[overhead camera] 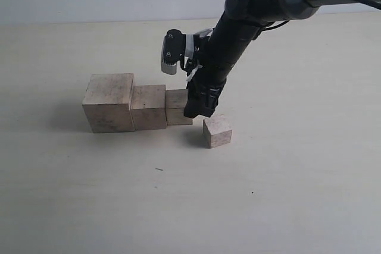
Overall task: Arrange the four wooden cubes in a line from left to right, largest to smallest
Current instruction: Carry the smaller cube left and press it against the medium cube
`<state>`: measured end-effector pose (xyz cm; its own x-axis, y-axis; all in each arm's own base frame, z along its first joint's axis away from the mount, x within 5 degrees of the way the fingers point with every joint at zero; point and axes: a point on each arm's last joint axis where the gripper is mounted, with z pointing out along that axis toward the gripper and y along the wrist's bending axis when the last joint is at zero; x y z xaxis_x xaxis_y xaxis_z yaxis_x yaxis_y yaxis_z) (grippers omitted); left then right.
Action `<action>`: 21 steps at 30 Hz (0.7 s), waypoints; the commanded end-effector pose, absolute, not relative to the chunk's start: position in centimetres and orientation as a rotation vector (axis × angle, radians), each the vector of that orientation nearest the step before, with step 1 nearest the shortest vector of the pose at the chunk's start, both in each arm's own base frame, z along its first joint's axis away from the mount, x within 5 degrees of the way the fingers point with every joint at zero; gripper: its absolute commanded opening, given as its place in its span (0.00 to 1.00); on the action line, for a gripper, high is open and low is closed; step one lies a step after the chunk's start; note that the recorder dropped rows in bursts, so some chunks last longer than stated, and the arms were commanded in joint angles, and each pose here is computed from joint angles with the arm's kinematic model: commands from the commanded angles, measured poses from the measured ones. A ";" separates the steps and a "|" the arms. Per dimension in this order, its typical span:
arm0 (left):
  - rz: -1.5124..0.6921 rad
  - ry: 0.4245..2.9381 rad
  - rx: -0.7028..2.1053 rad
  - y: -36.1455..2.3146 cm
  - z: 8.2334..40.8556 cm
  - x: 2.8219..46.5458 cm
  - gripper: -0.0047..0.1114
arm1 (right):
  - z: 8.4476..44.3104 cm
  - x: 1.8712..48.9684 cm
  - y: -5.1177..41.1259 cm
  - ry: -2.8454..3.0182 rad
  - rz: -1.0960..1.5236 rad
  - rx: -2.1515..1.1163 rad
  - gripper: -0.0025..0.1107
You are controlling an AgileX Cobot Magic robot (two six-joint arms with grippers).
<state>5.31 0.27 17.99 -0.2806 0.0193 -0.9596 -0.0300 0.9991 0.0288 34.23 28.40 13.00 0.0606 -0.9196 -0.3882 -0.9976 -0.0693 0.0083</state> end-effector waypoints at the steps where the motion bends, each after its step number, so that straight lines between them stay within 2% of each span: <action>1: 0.030 1.843 -0.013 0.2 18.1 5.3 0.04 | 13.0 34.0 28.6 1.949 0.447 -2.058 0.02; 5: 0.030 1.843 -0.013 0.2 18.1 5.3 0.04 | 13.0 34.0 28.6 1.950 0.448 -2.069 0.05; 16: 0.030 1.843 -0.013 0.2 18.1 5.3 0.04 | 13.0 34.0 28.6 1.950 0.448 -2.069 0.60; 18: 0.030 1.843 -0.013 0.2 18.1 5.3 0.04 | 13.0 34.1 28.6 1.949 0.441 -2.060 0.66; 21: 0.030 1.843 -0.013 0.2 18.1 5.3 0.04 | 13.0 34.1 28.6 1.969 0.438 -2.034 0.68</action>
<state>5.31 0.27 17.99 -0.2806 0.0193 -0.9596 -0.0300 0.9991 0.0288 34.20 28.50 12.93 0.0515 -0.9189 -0.3911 -0.9981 -0.0604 0.0106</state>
